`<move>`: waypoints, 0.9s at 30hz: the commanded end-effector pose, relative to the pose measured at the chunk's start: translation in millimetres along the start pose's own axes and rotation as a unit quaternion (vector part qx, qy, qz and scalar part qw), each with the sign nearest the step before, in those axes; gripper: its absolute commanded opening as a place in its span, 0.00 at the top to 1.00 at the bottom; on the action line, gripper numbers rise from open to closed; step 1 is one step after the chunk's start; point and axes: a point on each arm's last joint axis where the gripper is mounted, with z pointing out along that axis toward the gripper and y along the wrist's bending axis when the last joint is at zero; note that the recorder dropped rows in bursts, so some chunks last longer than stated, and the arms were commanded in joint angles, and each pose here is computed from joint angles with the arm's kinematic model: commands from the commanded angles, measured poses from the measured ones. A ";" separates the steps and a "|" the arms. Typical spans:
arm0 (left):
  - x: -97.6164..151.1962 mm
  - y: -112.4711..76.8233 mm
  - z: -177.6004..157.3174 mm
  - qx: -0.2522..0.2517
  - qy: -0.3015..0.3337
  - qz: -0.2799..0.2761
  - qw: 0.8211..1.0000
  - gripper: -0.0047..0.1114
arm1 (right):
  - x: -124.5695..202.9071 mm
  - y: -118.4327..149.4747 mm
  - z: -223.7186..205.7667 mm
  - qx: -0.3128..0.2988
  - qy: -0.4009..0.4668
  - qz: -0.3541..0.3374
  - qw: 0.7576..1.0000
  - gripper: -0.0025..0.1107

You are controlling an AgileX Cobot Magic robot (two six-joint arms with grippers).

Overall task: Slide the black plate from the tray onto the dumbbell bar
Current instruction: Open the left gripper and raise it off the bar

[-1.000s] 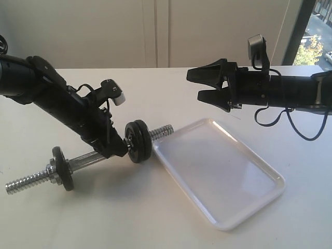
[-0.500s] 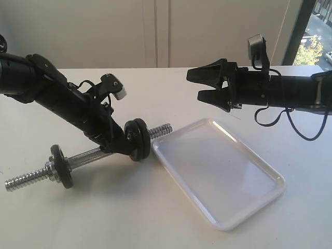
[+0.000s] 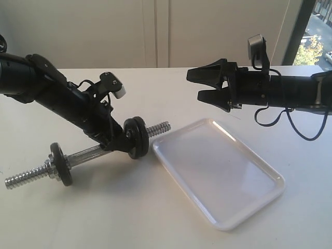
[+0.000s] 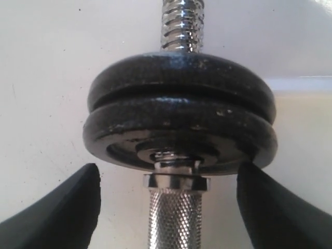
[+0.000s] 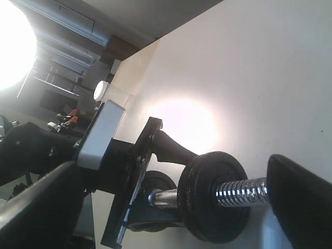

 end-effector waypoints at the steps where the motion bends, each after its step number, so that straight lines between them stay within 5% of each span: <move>1: -4.5 -3.0 -4.8 0.006 -0.007 0.000 1.000 0.31 | -4.8 4.5 -3.0 -0.006 -0.005 -0.009 1.000 0.20; 19: -13.3 -7.0 -24.7 -0.009 -0.018 0.027 0.999 0.33 | -4.8 4.5 -3.0 -0.006 -0.005 -0.009 1.000 0.20; 22: -22.4 -1.0 -42.7 -0.080 -0.034 0.047 0.995 0.50 | -4.8 4.5 -3.0 -0.006 -0.005 -0.009 1.000 0.20; 25: -20.7 21.5 -33.1 -0.175 -0.048 0.040 0.983 0.94 | -4.8 4.5 -3.0 -0.006 -0.005 -0.009 1.000 0.20; 27: -10.4 28.1 -19.1 -0.168 -0.031 0.020 0.985 0.96 | -4.8 4.5 -3.0 -0.006 -0.005 -0.009 1.000 0.20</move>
